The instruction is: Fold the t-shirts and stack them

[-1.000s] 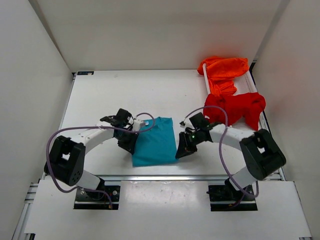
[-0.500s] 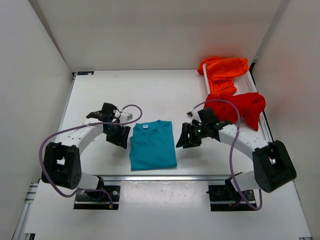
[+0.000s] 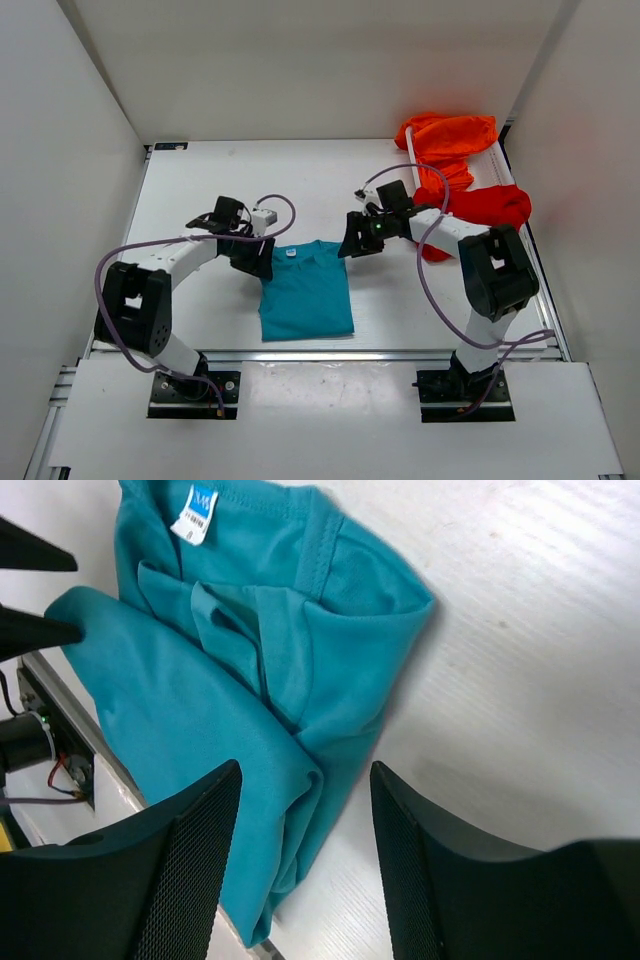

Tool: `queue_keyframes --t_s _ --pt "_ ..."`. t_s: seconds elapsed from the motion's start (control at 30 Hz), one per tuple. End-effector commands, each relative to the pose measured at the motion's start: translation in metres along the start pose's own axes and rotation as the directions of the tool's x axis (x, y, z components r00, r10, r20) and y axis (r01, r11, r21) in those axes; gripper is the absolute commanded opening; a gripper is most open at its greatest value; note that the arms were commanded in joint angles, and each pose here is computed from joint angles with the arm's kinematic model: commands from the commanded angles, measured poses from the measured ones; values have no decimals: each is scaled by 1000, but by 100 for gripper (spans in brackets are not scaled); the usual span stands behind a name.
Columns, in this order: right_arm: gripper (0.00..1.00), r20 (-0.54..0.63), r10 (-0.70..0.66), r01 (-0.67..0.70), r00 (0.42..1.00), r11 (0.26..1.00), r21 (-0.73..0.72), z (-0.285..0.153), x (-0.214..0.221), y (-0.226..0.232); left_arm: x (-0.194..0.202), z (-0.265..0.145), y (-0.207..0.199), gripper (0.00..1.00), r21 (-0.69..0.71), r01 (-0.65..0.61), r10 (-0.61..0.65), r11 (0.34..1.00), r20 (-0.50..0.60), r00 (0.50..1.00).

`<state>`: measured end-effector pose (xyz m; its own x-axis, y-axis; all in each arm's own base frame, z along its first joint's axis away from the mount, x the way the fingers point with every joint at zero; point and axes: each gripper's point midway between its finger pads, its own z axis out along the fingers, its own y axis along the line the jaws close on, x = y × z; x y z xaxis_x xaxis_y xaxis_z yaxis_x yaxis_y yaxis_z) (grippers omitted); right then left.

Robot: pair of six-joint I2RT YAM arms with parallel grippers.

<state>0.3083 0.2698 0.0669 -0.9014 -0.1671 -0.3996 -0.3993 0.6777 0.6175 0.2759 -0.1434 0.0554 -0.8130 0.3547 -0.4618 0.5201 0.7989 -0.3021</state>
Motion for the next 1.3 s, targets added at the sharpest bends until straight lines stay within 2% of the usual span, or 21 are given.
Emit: queue_keyframes --t_s 0.0,0.17,0.23,0.3,0.4,0.43,0.6,0.73,0.8,0.87,0.97,1.13,1.27 --pt "59 -11 -61 60 998 996 -60 3 -1 20 -13 2 -9 62 41 -23 22 999 29 999" --pt "55 -31 -45 42 999 996 -79 4 20 28 2 11 -21 48 61 -69 70 996 -18 997" --pt "55 -41 -44 40 998 996 -83 6 24 29 4 13 -24 40 70 -73 75 995 -23 997" --pt "54 -67 -29 24 997 997 -77 9 30 27 2 12 -24 27 68 -55 57 996 -24 998" --pt "53 -86 -31 25 996 997 -71 10 36 25 -2 10 -21 18 59 -44 45 997 -14 999" --pt "53 -92 -33 26 995 997 -71 12 39 24 -2 10 -20 17 54 -36 37 998 -16 999" --pt "25 -76 -17 10 997 996 -93 11 36 28 -2 9 -21 10 53 -33 34 998 -19 999" --pt "21 -80 15 -24 997 994 -109 13 36 29 -10 6 -22 5 56 -36 36 998 4 999" --pt "15 -91 1 -11 996 994 -113 14 40 29 -10 3 -23 4 67 -8 8 998 2 1000" --pt "1 -94 -5 -6 996 993 -114 13 41 32 -16 2 -23 0 63 -13 13 998 14 1000" --pt "0 -75 -4 -7 997 989 -150 2 33 44 -21 -9 -33 0 81 -11 11 997 11 1000" --pt "0 -2 -25 25 1000 986 -165 -30 20 65 -70 -55 -50 0 96 -85 69 992 157 985" --pt "1 38 -49 55 998 983 -174 -43 13 77 -88 -72 -51 0 114 -80 54 990 215 975"
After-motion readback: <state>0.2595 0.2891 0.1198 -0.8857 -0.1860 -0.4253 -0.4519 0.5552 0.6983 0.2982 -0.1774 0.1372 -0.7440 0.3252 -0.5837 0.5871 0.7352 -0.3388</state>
